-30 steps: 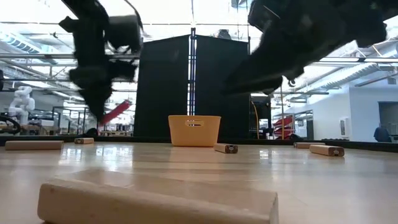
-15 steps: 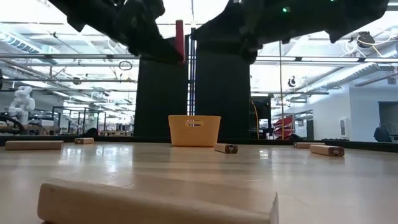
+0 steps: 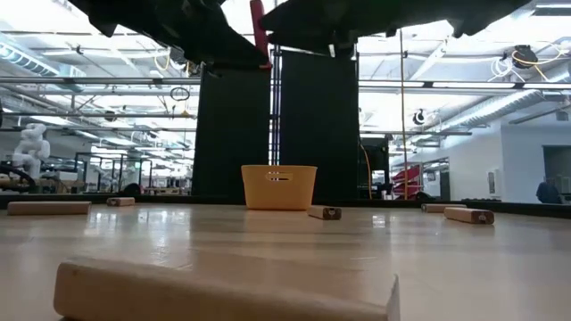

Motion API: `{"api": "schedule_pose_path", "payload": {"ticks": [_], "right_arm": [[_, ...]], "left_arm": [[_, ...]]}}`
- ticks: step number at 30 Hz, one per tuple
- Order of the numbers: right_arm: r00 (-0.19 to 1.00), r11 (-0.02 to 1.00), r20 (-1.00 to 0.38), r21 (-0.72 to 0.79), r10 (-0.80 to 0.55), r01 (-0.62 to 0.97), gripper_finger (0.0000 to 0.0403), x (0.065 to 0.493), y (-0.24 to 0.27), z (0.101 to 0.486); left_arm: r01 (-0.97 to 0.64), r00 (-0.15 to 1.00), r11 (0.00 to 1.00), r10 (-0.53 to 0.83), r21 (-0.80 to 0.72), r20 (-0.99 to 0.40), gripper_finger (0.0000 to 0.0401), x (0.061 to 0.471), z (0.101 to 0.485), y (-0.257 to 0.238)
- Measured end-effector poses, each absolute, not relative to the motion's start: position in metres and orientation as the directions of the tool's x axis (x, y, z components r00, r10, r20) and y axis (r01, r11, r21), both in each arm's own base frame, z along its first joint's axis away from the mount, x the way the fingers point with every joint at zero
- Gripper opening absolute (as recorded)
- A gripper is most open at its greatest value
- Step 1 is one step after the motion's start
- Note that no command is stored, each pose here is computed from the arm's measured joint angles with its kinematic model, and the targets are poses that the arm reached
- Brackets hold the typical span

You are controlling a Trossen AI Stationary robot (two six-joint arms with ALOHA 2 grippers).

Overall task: Sort blocks
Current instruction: Put the orange block into the orange bin

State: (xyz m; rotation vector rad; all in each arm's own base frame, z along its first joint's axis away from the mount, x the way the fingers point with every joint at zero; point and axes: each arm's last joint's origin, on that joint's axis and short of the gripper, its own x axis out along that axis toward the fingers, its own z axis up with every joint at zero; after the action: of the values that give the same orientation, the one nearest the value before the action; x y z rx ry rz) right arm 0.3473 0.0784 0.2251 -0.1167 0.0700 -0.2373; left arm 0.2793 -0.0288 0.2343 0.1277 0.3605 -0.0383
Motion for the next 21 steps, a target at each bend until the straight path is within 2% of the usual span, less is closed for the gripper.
{"api": "schedule_pose_path", "payload": {"ticks": [6,11,16,21], "right_arm": [[0.953,0.945,-0.052,-0.152,-0.300,0.289,0.0218,0.349,0.077,0.229],[0.967,0.960,-0.043,-0.135,-0.252,0.245,0.0250,0.350,0.076,0.230],[0.982,0.978,-0.017,-0.088,-0.190,0.188,0.0250,0.352,0.073,0.233],[0.983,0.979,0.004,-0.089,-0.182,0.181,0.0229,0.352,0.072,0.235]], "left_arm": [[0.069,0.939,0.990,-0.024,0.120,-0.343,0.0083,0.279,0.235,-0.032],[0.067,0.942,0.990,-0.023,0.120,-0.335,0.0083,0.280,0.236,-0.032],[0.062,0.958,0.991,-0.027,0.117,-0.285,0.0083,0.284,0.239,-0.032],[0.063,0.957,0.991,-0.027,0.116,-0.289,0.0083,0.292,0.229,-0.033]]}}
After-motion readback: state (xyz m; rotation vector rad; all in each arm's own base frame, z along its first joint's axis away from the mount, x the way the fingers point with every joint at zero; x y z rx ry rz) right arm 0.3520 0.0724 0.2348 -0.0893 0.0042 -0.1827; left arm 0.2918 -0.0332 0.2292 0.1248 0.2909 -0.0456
